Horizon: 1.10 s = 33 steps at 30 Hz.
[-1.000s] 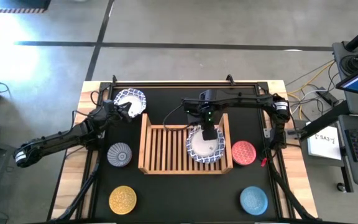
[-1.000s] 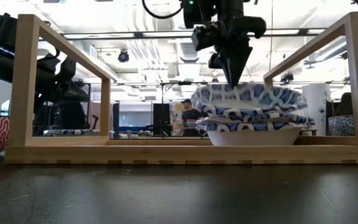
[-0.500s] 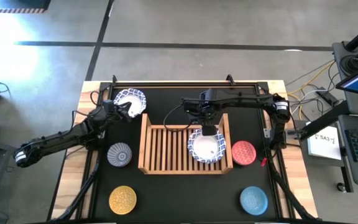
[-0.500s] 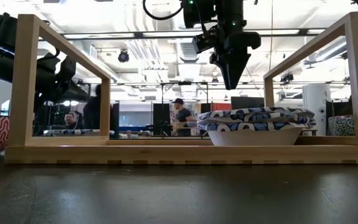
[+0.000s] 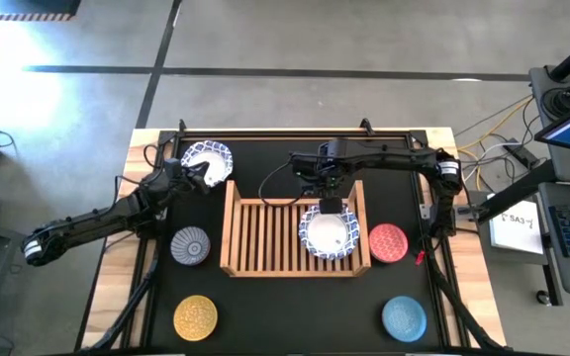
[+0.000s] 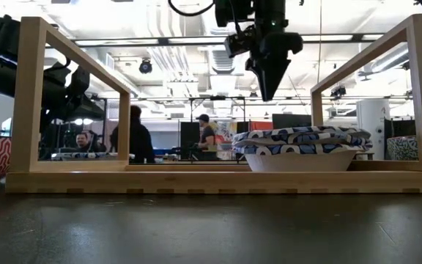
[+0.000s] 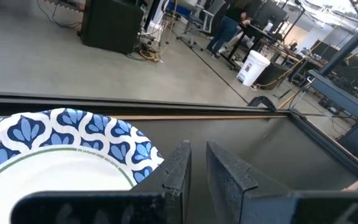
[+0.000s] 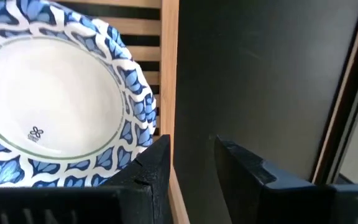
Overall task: Place and stack bowls onto a shelf
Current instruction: Stack the white bowl on top of the other white bowls on the shelf
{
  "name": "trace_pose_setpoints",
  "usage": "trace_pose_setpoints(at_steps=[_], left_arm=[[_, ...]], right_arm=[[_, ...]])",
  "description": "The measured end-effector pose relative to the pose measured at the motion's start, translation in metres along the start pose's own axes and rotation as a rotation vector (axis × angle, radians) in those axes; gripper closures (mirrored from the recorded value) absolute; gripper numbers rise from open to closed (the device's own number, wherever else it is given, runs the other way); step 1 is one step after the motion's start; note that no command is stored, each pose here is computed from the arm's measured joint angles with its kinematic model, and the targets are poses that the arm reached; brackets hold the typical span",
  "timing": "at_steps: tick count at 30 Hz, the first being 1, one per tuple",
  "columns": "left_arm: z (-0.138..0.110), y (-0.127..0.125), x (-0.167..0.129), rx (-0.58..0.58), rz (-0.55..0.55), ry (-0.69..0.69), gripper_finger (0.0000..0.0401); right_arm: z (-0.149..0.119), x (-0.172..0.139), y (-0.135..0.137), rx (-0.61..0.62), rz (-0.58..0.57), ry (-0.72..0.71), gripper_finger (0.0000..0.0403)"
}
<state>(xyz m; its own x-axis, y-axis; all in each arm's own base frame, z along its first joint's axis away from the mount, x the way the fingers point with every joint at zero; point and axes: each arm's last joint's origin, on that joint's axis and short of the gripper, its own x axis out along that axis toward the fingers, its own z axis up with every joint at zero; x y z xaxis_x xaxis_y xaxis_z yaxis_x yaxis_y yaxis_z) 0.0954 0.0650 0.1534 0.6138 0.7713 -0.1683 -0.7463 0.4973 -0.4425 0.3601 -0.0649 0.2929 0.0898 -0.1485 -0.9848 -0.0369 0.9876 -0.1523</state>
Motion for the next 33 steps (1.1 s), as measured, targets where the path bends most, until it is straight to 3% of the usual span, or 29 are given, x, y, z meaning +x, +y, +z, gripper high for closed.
trace_pose_setpoints(at_steps=[10,18,26,33], left_arm=[[0.01,-0.004,-0.001,-0.04,-0.004,-0.109,0.0368],[0.014,-0.015,0.003,0.029,-0.177,0.028,0.0368],[0.035,-0.029,0.004,0.309,0.005,0.398,0.0368],[0.031,-0.03,0.009,0.374,0.078,0.618,0.0365]], right_arm=[[0.009,-0.036,-0.007,0.037,-0.029,-0.136,0.0306],[0.012,-0.064,-0.011,0.06,-0.05,-0.241,0.0303],[0.012,-0.065,-0.012,0.059,-0.051,-0.245,0.0298],[0.013,-0.063,-0.011,0.033,-0.05,-0.236,0.029]])
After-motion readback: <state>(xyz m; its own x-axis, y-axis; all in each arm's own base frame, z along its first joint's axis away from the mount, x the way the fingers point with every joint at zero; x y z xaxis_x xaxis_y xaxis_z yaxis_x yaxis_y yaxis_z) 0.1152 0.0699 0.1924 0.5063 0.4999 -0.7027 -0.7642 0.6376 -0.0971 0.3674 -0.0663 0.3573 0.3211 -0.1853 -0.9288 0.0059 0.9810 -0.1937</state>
